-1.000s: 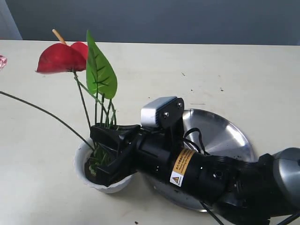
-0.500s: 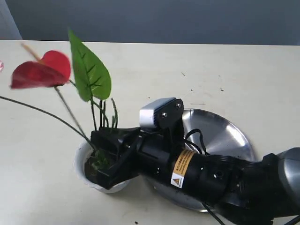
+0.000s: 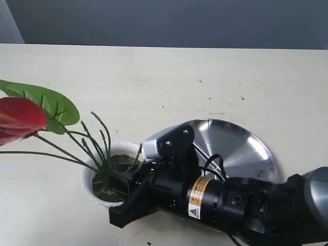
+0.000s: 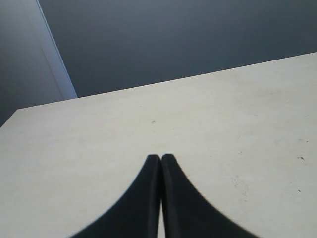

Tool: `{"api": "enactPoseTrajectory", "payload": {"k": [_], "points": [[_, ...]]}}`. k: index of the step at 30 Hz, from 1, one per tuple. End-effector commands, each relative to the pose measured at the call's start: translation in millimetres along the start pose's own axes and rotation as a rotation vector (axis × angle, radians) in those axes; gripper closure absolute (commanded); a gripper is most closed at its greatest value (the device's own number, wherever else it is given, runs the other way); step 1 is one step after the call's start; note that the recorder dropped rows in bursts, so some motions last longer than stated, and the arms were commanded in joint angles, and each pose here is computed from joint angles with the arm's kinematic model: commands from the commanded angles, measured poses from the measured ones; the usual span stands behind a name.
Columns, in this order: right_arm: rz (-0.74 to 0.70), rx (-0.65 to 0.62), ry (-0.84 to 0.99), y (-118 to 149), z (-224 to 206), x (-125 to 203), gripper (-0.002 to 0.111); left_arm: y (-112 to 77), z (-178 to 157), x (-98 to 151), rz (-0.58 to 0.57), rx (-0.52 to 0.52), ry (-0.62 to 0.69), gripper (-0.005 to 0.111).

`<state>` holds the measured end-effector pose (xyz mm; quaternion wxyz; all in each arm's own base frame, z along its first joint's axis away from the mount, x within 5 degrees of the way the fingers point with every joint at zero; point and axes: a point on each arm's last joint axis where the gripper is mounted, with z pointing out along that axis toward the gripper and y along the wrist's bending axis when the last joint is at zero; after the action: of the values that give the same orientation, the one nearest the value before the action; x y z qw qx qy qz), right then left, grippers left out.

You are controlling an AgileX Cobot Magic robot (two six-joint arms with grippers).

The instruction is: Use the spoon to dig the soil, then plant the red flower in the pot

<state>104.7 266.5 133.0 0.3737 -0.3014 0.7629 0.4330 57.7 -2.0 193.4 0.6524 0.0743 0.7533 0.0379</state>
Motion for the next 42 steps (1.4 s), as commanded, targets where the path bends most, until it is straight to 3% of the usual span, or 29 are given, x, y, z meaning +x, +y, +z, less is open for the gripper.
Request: {"api": "enactPoseTrajectory", "payload": {"k": [1,8,16,22,33,42], "points": [[-0.016,0.127,0.146,-15,-4,19,0.077,0.0,0,0,0.000,0.000,-0.010,0.106],[-0.014,0.100,0.060,-12,-3,10,0.056,0.0,0,0,0.000,0.000,-0.010,0.106],[-0.007,0.162,-0.006,-18,-3,4,0.055,0.0,0,0,0.000,0.000,-0.010,0.106],[-0.020,0.137,-0.050,-15,-4,-1,0.055,0.0,0,0,0.000,0.000,-0.010,0.106],[-0.012,0.152,-0.034,-16,-4,1,0.055,0.0,0,0,0.000,0.000,-0.010,0.106],[-0.025,0.242,0.018,-24,-5,5,0.055,0.0,0,0,0.000,0.000,-0.010,0.106]]}}
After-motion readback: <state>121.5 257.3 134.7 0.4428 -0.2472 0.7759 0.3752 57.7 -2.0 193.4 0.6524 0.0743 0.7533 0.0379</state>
